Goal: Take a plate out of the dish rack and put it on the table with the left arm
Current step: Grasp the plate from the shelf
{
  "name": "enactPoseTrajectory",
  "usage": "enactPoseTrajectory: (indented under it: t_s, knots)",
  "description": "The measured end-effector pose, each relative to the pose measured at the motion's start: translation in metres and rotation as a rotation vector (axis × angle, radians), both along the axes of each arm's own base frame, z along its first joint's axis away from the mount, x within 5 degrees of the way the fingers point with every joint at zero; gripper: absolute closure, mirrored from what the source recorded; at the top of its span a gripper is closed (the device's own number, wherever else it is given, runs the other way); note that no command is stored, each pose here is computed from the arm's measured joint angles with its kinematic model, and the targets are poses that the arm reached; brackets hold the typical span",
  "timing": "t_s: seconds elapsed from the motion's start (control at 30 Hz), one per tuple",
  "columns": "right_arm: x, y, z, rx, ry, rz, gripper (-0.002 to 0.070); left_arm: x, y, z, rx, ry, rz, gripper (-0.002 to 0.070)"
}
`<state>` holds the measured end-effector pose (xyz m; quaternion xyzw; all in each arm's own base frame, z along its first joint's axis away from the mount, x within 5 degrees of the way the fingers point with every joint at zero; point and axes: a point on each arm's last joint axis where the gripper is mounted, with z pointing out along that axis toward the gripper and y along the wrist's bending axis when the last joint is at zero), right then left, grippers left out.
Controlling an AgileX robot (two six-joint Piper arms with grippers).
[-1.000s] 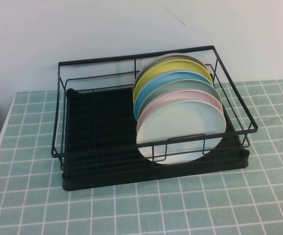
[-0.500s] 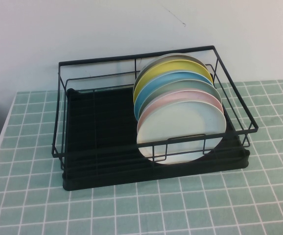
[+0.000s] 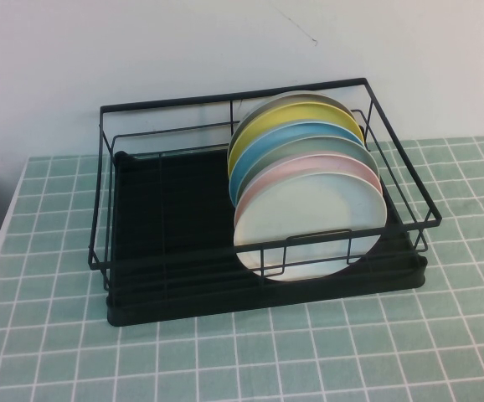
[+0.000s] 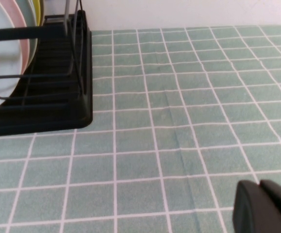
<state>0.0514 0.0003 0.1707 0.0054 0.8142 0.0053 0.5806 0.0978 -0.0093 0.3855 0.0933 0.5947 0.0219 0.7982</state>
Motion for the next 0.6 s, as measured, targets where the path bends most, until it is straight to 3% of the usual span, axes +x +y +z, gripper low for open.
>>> enactPoseTrajectory:
  t_s: [0.07, 0.13, 0.3, 0.43, 0.6]
  knots:
    - [0.000, 0.000, 0.000, 0.000, 0.000, 0.000, 0.0678, -0.004, 0.011, 0.015, -0.049, -0.028, 0.116, 0.0678]
    - [0.000, 0.000, 0.000, 0.000, 0.000, 0.000, 0.0678, -0.009, 0.021, 0.029, 0.003, -0.038, 0.254, 0.0678]
    - [0.000, 0.000, 0.000, 0.000, 0.000, 0.000, 0.0678, -0.014, 0.036, 0.037, 0.090, 0.017, 0.466, 0.0678]
    - [0.000, 0.000, 0.000, 0.000, 0.000, 0.000, 0.0678, -0.004, 0.051, 0.017, -0.099, 0.158, 0.568, 0.0678]
    - [0.000, 0.000, 0.000, 0.000, 0.000, 0.000, 0.0678, 0.029, 0.056, -0.035, -0.343, 0.421, 0.561, 0.0678]
